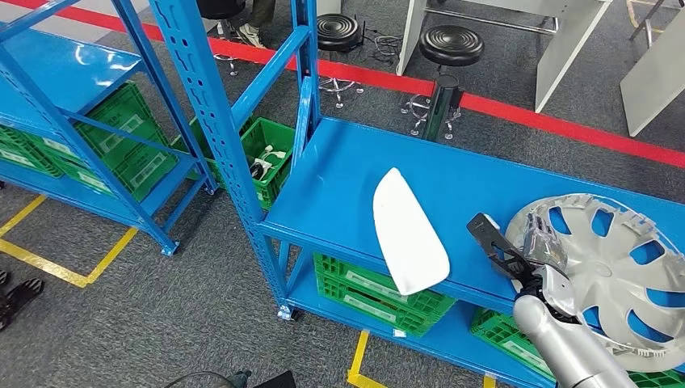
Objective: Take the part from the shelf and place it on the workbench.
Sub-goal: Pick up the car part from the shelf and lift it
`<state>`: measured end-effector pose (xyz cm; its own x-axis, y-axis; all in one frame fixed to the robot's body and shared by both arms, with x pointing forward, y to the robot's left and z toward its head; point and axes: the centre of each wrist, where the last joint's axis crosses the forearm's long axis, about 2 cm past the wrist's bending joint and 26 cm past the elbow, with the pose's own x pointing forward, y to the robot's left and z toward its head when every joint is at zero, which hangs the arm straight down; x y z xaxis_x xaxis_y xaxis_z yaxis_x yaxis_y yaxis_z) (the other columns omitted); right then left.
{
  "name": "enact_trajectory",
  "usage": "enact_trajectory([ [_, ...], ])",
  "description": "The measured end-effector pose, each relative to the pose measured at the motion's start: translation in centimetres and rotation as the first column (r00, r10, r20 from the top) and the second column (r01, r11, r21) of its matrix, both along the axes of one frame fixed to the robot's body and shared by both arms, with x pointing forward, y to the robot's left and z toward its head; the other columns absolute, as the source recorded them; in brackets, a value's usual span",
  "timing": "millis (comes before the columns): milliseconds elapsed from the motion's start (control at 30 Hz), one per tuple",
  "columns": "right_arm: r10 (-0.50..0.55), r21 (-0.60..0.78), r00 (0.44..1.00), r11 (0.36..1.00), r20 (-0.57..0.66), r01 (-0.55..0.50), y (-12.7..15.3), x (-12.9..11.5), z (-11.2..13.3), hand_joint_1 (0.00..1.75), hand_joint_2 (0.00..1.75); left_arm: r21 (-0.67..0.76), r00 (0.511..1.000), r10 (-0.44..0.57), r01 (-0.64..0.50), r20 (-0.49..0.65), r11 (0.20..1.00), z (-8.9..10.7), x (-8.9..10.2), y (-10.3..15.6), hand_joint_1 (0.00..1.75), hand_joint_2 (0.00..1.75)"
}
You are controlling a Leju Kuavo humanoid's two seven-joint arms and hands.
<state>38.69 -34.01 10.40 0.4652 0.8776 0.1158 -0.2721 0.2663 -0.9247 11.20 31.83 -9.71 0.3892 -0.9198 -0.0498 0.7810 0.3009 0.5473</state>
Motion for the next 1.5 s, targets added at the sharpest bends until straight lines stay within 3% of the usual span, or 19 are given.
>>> enact_trajectory([
  [767, -0.099, 0.04, 0.993, 0.994, -0.062, 0.101, 0.3, 0.7, 1.1, 0.0, 1.75, -0.008, 0.999, -0.046, 0.046, 0.004, 0.999, 0.0, 0.0, -1.1, 0.0, 0.0],
  [1500, -0.102, 0.039, 0.993, 0.994, -0.061, 0.104, 0.4, 0.8, 1.1, 0.0, 1.75, -0.013, 0.999, -0.049, 0.049, 0.002, 0.999, -0.1, 0.0, -1.4, 0.0, 0.0],
])
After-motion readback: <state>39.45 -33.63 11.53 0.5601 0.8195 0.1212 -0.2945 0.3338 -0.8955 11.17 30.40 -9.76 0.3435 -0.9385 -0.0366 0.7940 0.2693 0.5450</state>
